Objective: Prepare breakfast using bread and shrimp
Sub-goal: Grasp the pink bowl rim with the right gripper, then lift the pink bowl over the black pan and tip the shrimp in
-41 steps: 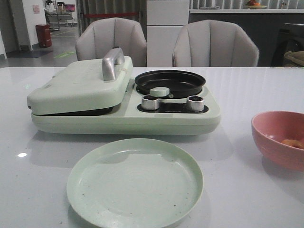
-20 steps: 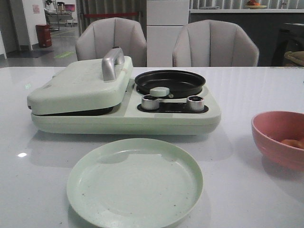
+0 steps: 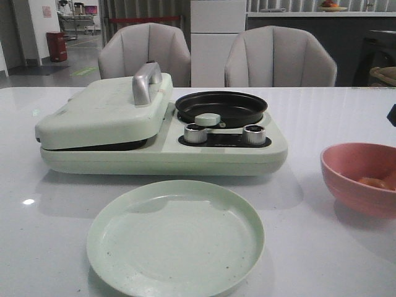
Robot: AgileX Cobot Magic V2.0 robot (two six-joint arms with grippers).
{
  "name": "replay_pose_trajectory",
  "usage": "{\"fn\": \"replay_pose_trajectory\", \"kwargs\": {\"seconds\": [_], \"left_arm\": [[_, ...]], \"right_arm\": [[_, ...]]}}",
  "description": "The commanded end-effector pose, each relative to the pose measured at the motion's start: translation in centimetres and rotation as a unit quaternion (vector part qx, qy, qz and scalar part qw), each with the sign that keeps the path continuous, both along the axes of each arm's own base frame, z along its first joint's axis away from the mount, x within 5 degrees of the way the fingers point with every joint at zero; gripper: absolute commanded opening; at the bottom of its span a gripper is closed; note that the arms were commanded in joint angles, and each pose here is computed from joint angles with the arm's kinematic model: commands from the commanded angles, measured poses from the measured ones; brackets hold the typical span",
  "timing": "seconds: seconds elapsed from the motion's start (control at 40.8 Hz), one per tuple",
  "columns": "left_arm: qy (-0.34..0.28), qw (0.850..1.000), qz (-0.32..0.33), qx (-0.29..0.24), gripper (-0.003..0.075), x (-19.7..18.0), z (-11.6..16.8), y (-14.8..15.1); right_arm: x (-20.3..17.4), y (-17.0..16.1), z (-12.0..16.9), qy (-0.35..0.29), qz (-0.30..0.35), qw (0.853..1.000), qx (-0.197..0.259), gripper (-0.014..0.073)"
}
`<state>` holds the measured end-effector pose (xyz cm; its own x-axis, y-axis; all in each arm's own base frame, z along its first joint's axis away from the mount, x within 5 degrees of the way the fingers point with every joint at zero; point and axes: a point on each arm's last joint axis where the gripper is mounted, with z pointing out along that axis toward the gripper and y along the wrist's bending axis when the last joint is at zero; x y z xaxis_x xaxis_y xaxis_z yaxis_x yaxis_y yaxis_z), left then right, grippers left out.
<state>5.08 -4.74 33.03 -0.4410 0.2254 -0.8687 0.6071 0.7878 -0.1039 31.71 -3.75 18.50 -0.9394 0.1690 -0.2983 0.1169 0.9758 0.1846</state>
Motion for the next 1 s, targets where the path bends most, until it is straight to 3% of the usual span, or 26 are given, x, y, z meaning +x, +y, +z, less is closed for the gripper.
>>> {"fn": "replay_pose_trajectory", "kwargs": {"seconds": [0.0, 0.171, 0.294, 0.49, 0.71, 0.93, 0.979], "left_arm": [[-0.026, 0.999, 0.005, -0.035, 0.0101, 0.2, 1.3, -0.2], [-0.026, 0.999, 0.005, -0.035, 0.0101, 0.2, 1.3, -0.2], [-0.026, 0.999, 0.005, -0.035, 0.0101, 0.2, 1.3, -0.2], [-0.026, 0.999, 0.005, -0.035, 0.0102, 0.2, 1.3, -0.2], [-0.026, 0.999, 0.005, -0.035, 0.0102, 0.2, 1.3, -0.2], [-0.026, 0.999, 0.005, -0.035, 0.0102, 0.2, 1.3, -0.2], [-0.026, 0.999, 0.005, -0.035, 0.0102, 0.2, 1.3, -0.2]], "right_arm": [[0.4, 0.2, 3.3, -0.056, 0.012, 0.998, -0.015, 0.0038], [1.1, 2.5, 8.5, -0.128, 0.082, 0.986, -0.068, 0.0045], [1.9, 5.3, 13.1, -0.197, 0.141, 0.962, -0.126, 0.0045], [3.5, 10.4, 18.6, -0.290, 0.172, 0.913, -0.228, 0.0045], [5.7, 15.4, 20.6, -0.350, 0.184, 0.853, -0.342, 0.0045], [8.3, 20.3, 19.3, -0.373, 0.216, 0.773, -0.465, 0.0045], [8.7, 21.0, 18.8, -0.374, 0.213, 0.761, -0.485, 0.0045]]}}
